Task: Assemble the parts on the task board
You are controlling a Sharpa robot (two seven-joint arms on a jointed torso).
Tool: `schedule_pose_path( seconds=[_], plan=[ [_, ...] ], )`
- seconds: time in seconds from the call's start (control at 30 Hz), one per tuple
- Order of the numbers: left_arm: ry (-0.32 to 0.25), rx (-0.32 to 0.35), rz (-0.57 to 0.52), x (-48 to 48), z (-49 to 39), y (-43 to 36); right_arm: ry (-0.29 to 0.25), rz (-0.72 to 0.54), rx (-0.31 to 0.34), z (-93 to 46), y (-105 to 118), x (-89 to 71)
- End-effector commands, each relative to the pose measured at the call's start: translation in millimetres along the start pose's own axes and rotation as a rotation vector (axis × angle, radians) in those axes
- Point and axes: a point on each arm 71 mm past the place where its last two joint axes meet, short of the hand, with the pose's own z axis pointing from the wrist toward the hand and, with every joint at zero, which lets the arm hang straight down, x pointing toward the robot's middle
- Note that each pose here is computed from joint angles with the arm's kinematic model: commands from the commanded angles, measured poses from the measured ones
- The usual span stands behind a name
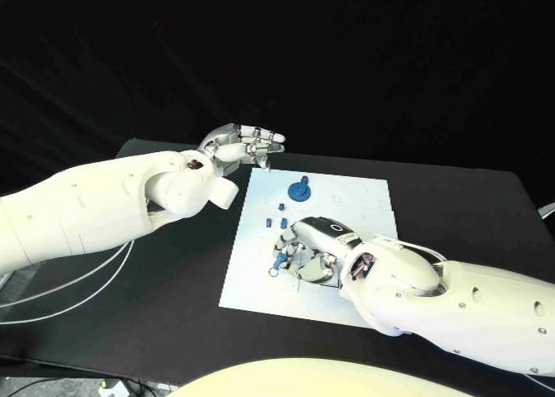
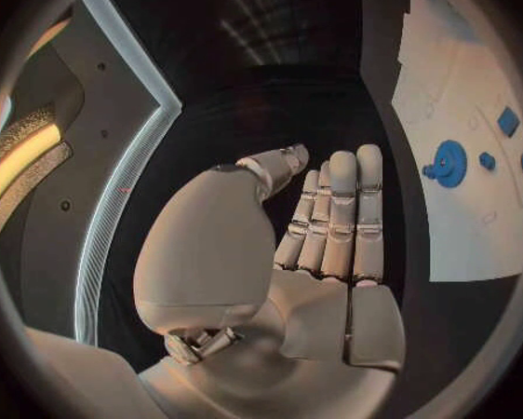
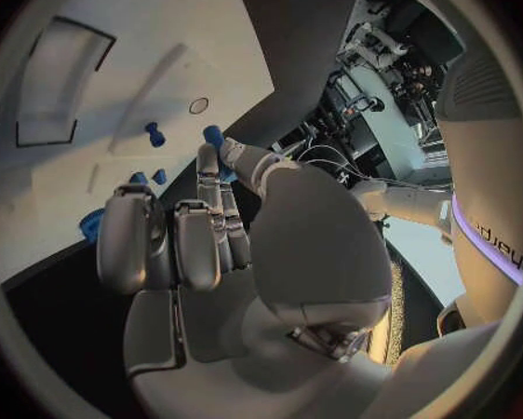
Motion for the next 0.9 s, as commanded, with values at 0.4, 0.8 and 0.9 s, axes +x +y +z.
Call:
schedule_pose_path(
  seconds=[0.4, 0.8, 0.9],
  plan=[
    [0.033, 0.005, -0.012, 6.8, 2.5, -1.0, 0.021, -0.048, -0.009, 8.8, 1, 19.6],
    [0.034, 0.002, -0.012, 6.4, 2.0, -0.9, 0.032, -0.055, 0.000, 10.9, -1, 24.7],
    [0.033, 0.001, -0.012, 5.9, 1.7, -0.8, 0.039, -0.057, 0.001, 11.1, -1, 25.5]
  ],
)
